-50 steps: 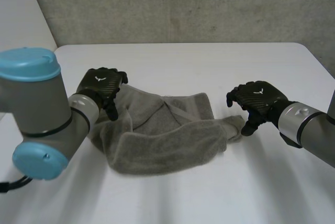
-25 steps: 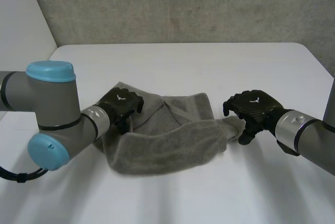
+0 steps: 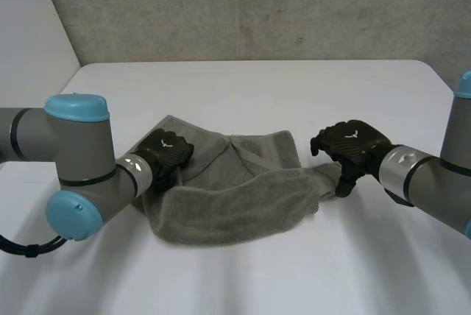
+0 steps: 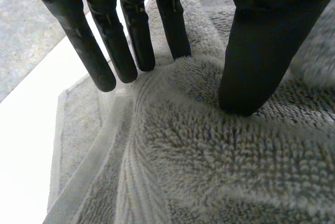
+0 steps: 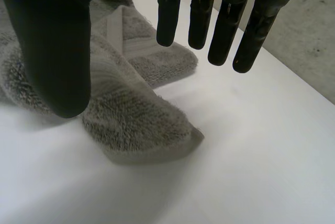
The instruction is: Fold the towel.
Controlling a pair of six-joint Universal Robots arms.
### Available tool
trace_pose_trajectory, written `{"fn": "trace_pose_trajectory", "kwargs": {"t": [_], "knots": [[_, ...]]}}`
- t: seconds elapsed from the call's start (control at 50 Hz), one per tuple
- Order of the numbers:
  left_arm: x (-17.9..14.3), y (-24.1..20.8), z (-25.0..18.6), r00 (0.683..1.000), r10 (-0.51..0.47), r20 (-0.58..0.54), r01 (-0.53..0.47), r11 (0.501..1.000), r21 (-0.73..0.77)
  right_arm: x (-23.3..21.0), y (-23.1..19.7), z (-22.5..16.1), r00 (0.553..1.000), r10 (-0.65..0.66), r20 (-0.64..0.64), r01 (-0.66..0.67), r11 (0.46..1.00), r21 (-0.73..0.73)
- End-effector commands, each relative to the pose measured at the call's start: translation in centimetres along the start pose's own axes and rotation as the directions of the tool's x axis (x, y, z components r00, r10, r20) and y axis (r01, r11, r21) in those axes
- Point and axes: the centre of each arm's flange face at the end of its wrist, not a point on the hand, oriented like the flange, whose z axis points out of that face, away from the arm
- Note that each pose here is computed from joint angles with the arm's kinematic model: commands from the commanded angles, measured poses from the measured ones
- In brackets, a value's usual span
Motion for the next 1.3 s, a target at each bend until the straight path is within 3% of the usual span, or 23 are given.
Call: {"fn": "trace_pose_trajectory", "kwargs": {"t": [0.02,0.28,0.42,0.48,0.52,0.54,0.56,0.6,0.62,0.64,0.66,0.68,0.7,0.72,0.76,0.8,0.84,0.9,0.94,0.96,1.0,1.12,1.3], "knots": [[-0.4,0.5,0.0,0.998,0.060,0.031,-0.059,0.998,-0.027,-0.5,-1.0,0.6,0.998,0.013,0.054,-0.011,0.999,-0.036],[-0.9,0.9,-0.2,0.991,0.122,0.060,-0.118,0.991,-0.065,-1.6,0.5,4.2,0.987,0.069,0.147,-0.044,0.986,-0.162],[-2.3,-0.6,0.1,0.983,0.130,0.128,-0.130,0.991,-0.006,0.6,-2.7,5.1,0.997,0.013,0.072,-0.010,0.999,-0.045],[-5.6,-4.4,0.3,0.949,0.115,0.295,-0.160,0.978,0.135,3.0,-6.0,5.5,0.997,-0.034,-0.073,0.040,0.995,0.087],[-7.5,-7.0,-0.1,0.918,0.087,0.388,-0.186,0.957,0.224,4.6,-11.0,5.3,0.968,-0.067,-0.240,0.139,0.945,0.297],[-9.6,-10.4,-0.9,0.876,0.032,0.481,-0.219,0.915,0.339,4.6,-11.0,5.3,0.968,-0.067,-0.241,0.140,0.944,0.298],[-9.7,-10.5,-0.9,0.876,0.031,0.482,-0.219,0.915,0.340,4.6,-11.0,5.3,0.968,-0.067,-0.241,0.140,0.944,0.298],[-13.0,-15.7,-3.0,0.813,-0.124,0.569,-0.249,0.809,0.532,7.0,-17.4,3.1,0.885,-0.021,-0.466,0.312,0.769,0.558],[-13.0,-15.7,-3.1,0.813,-0.125,0.569,-0.249,0.808,0.533,7.7,-19.0,2.1,0.851,0.017,-0.526,0.364,0.701,0.613],[-14.2,-17.9,-4.2,0.791,-0.215,0.573,-0.249,0.742,0.622,7.7,-19.0,2.1,0.850,0.018,-0.526,0.365,0.700,0.613],[-15.5,-19.6,-5.4,0.769,-0.306,0.561,-0.243,0.671,0.700,8.2,-20.3,1.1,0.807,0.067,-0.587,0.427,0.620,0.658],[-15.5,-19.6,-5.4,0.769,-0.307,0.560,-0.243,0.670,0.701,8.6,-21.2,0.1,0.773,0.115,-0.624,0.476,0.546,0.689],[-16.4,-20.4,-6.1,0.751,-0.365,0.550,-0.239,0.626,0.742,8.6,-21.2,0.1,0.772,0.115,-0.625,0.477,0.545,0.690],[-17.2,-20.9,-6.7,0.732,-0.420,0.536,-0.229,0.589,0.775,8.7,-21.7,-0.6,0.750,0.147,-0.645,0.513,0.486,0.707],[-17.6,-20.9,-7.0,0.718,-0.454,0.527,-0.217,0.574,0.789,8.6,-21.5,-0.7,0.740,0.158,-0.654,0.530,0.461,0.712],[-17.7,-20.6,-7.0,0.710,-0.470,0.524,-0.200,0.579,0.790,8.3,-20.7,-0.4,0.746,0.146,-0.650,0.522,0.478,0.707],[-17.5,-19.6,-6.6,0.707,-0.472,0.527,-0.174,0.606,0.776,7.2,-18.6,0.8,0.785,0.090,-0.613,0.472,0.554,0.686],[-16.3,-17.0,-5.5,0.722,-0.446,0.529,-0.112,0.679,0.726,6.4,-17.3,1.5,0.810,0.053,-0.583,0.442,0.598,0.668],[-14.8,-13.5,-4.4,0.743,-0.415,0.525,-0.046,0.751,0.659,4.9,-14.4,2.8,0.865,-0.028,-0.502,0.380,0.691,0.615],[-14.8,-13.5,-4.4,0.743,-0.415,0.525,-0.046,0.751,0.658,4.9,-14.4,2.8,0.865,-0.029,-0.501,0.379,0.691,0.615],[-13.7,-11.5,-3.7,0.757,-0.395,0.520,-0.009,0.789,0.614,3.3,-10.9,4.0,0.910,-0.099,-0.404,0.323,0.779,0.537],[-8.0,-3.5,-2.0,0.838,-0.315,0.445,0.122,0.904,0.409,-0.7,-2.4,5.5,0.951,-0.221,-0.215,0.276,0.921,0.275],[-0.8,5.2,-4.8,0.914,-0.256,0.314,0.265,0.964,0.016,-3.7,3.5,3.8,0.930,-0.366,-0.032,0.366,0.931,0.009]]}}
